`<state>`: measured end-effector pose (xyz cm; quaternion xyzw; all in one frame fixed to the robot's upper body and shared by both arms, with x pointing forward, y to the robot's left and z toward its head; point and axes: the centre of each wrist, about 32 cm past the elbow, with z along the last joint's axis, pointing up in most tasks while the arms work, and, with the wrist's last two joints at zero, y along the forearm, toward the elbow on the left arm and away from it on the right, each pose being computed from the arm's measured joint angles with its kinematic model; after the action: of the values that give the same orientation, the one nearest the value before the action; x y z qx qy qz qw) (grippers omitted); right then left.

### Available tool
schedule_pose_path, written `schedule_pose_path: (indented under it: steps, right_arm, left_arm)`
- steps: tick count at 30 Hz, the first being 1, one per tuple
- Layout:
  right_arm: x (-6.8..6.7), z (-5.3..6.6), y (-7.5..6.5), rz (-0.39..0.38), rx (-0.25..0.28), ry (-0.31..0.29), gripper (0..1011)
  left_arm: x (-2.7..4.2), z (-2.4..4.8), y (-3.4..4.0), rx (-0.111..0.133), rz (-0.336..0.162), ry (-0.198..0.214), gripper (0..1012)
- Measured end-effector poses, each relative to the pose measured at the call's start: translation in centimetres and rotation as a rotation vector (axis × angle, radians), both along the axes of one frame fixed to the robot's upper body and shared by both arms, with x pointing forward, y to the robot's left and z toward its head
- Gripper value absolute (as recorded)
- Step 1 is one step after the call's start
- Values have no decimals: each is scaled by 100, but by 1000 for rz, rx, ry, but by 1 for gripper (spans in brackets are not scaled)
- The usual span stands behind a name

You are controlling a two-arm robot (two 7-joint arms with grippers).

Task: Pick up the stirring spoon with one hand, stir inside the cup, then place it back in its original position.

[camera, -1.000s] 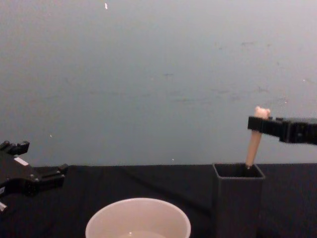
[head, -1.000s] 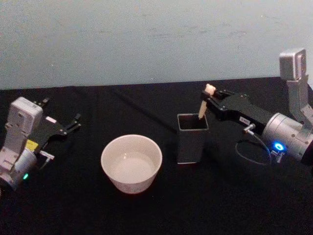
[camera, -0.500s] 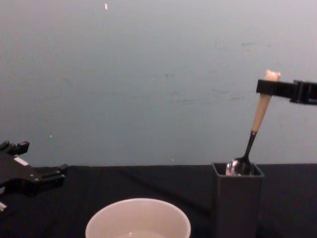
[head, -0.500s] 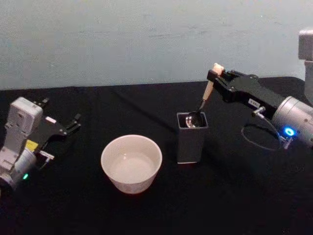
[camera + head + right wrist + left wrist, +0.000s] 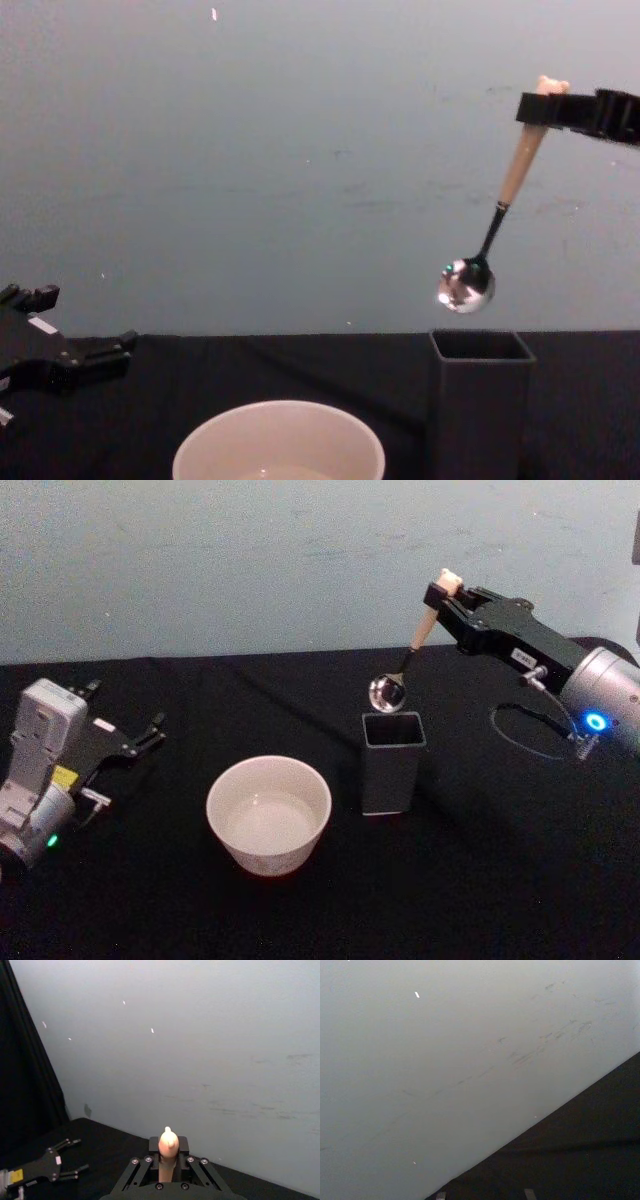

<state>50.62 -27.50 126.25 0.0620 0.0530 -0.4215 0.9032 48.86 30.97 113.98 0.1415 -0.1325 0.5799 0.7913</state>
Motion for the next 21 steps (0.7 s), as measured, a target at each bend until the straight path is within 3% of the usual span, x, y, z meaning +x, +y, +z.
schedule_pose_path:
  steps: [10, 17, 21]
  right_arm:
    - [11, -14, 190, 68, 12, 1, 212]
    - [-2, -98, 379, 148, 9, 17, 211]
    - [-28, -171, 477, 181, -21, 17, 212]
  left_arm:
    - [0, 0, 0, 0, 0, 0, 1001]
    - [0, 0, 0, 0, 0, 0, 1001]
    - [0, 0, 0, 0, 0, 0, 1001]
